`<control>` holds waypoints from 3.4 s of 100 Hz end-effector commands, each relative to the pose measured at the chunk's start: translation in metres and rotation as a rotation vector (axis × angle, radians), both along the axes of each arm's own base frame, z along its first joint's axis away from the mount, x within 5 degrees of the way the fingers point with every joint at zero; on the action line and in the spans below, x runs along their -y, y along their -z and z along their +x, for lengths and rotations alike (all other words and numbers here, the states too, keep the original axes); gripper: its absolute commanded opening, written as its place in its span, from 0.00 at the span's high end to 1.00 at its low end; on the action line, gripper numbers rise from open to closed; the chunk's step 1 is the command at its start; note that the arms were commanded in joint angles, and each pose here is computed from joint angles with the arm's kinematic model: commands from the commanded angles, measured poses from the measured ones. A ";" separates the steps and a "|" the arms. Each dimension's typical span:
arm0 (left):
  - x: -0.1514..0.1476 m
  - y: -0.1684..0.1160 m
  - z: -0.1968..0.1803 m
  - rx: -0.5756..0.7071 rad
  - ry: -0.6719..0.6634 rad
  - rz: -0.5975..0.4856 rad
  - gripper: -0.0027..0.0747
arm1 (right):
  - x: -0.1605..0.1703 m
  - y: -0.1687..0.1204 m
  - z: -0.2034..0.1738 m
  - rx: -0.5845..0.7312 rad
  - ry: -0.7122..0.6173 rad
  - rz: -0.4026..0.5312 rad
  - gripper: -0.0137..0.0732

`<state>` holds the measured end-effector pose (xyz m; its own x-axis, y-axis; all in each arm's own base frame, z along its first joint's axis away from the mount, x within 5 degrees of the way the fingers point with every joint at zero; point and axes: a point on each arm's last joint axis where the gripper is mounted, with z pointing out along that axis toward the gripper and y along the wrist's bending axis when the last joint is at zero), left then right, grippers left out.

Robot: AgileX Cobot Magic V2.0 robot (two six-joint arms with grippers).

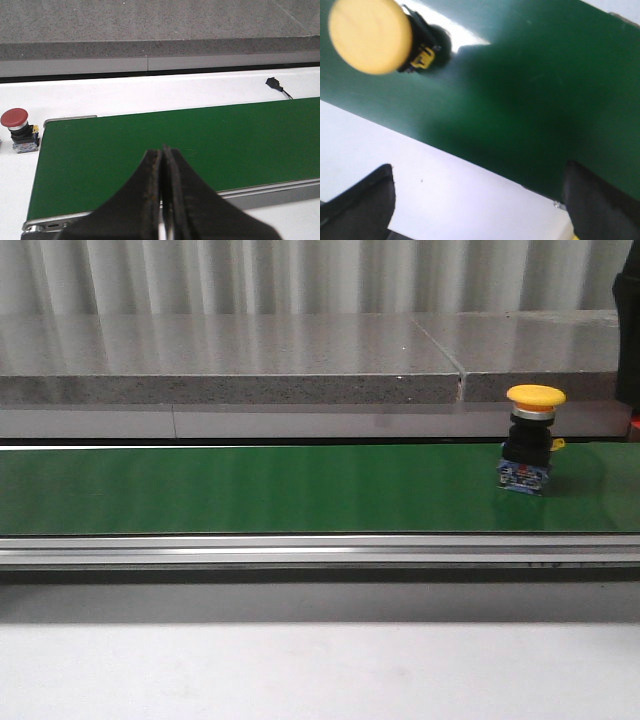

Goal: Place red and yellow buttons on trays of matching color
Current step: 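Grasp the yellow button at the belt's end with the right gripper, then lower the yellow button into the yellow tray and open the right gripper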

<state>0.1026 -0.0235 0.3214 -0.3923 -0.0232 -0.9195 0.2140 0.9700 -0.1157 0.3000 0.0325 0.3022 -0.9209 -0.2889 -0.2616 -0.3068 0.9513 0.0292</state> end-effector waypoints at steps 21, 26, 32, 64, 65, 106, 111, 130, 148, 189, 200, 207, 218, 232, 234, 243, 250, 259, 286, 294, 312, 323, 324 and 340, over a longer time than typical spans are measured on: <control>0.000 -0.014 0.002 0.083 -0.012 -0.030 0.99 | -0.012 0.008 0.022 0.104 -0.042 0.018 0.08; 0.000 -0.014 0.002 0.083 -0.012 -0.030 0.99 | -0.012 0.013 0.027 0.105 -0.040 0.017 0.08; 0.000 -0.014 0.002 0.083 -0.012 -0.030 0.99 | -0.013 0.019 0.032 0.107 -0.038 0.017 0.08; 0.000 -0.014 0.002 0.083 -0.012 -0.030 0.99 | -0.014 0.032 0.045 0.137 -0.029 0.019 0.08; 0.000 -0.014 0.002 0.083 -0.012 -0.030 0.99 | -0.014 0.032 0.045 0.137 -0.029 0.019 0.08; 0.000 -0.014 0.002 0.083 -0.012 -0.030 0.99 | -0.014 0.033 0.044 0.124 -0.028 0.018 0.72; 0.000 -0.014 0.002 0.083 -0.012 -0.030 0.99 | -0.014 0.032 0.044 0.117 -0.025 0.019 0.73; 0.000 -0.014 0.002 0.083 -0.012 -0.030 0.99 | -0.011 0.015 0.035 0.151 -0.007 0.027 0.73; 0.000 -0.014 0.002 0.083 -0.012 -0.030 0.99 | -0.001 -0.011 0.021 0.228 0.043 0.035 0.73; 0.000 -0.014 0.002 0.083 -0.012 -0.030 0.99 | 0.123 -0.034 -0.002 0.323 0.546 -0.001 0.73; 0.000 -0.014 0.002 0.083 -0.012 -0.030 0.99 | 0.161 -0.037 -0.012 0.377 0.696 -0.013 0.73; 0.000 -0.014 0.002 0.083 -0.012 -0.030 0.99 | 0.182 -0.038 -0.020 0.412 0.788 -0.021 0.73; 0.000 -0.014 0.002 0.083 -0.012 -0.030 0.99 | 0.208 -0.041 -0.032 0.462 0.919 -0.023 0.73; 0.000 -0.014 0.002 0.083 -0.012 -0.030 0.99 | 0.228 -0.041 -0.037 0.518 0.990 -0.039 0.73; 0.000 -0.014 0.002 0.083 -0.012 -0.030 0.99 | 0.230 -0.041 -0.037 0.524 0.995 -0.041 0.73; 0.000 -0.014 0.002 0.083 -0.012 -0.030 0.99 | 0.238 -0.037 -0.036 0.539 1.010 -0.047 0.73; 0.000 -0.014 0.002 0.083 -0.012 -0.030 0.99 | 0.244 -0.033 -0.034 0.544 1.021 -0.051 0.73; 0.000 -0.014 0.002 0.083 -0.012 -0.030 0.99 | 0.251 -0.025 -0.032 0.530 1.038 -0.052 0.73; 0.000 -0.014 0.002 0.083 -0.012 -0.030 0.99 | 0.270 0.009 -0.025 0.434 1.097 -0.029 0.73; 0.000 -0.014 0.002 0.083 -0.012 -0.030 0.99 | 0.272 0.019 -0.022 0.405 1.101 -0.023 0.73; 0.000 -0.014 0.002 0.083 -0.012 -0.030 0.99 | 0.276 0.044 -0.018 0.335 1.110 -0.009 0.73; 0.000 -0.014 0.002 0.083 -0.012 -0.030 0.99 | 0.275 0.060 -0.017 0.299 1.119 0.009 0.73; 0.000 -0.014 0.002 0.083 -0.012 -0.030 0.99 | 0.275 0.061 -0.017 0.297 1.119 0.010 0.73; 0.000 -0.014 0.002 0.083 -0.012 -0.030 0.99 | 0.272 0.078 -0.021 0.286 1.127 0.014 0.73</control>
<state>0.1026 -0.0235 0.3214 -0.3923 -0.0230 -0.9195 0.2144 0.9699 -0.1157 0.2793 -0.2380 0.2052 -0.6065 0.6858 -0.4022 0.7173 0.6902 0.0953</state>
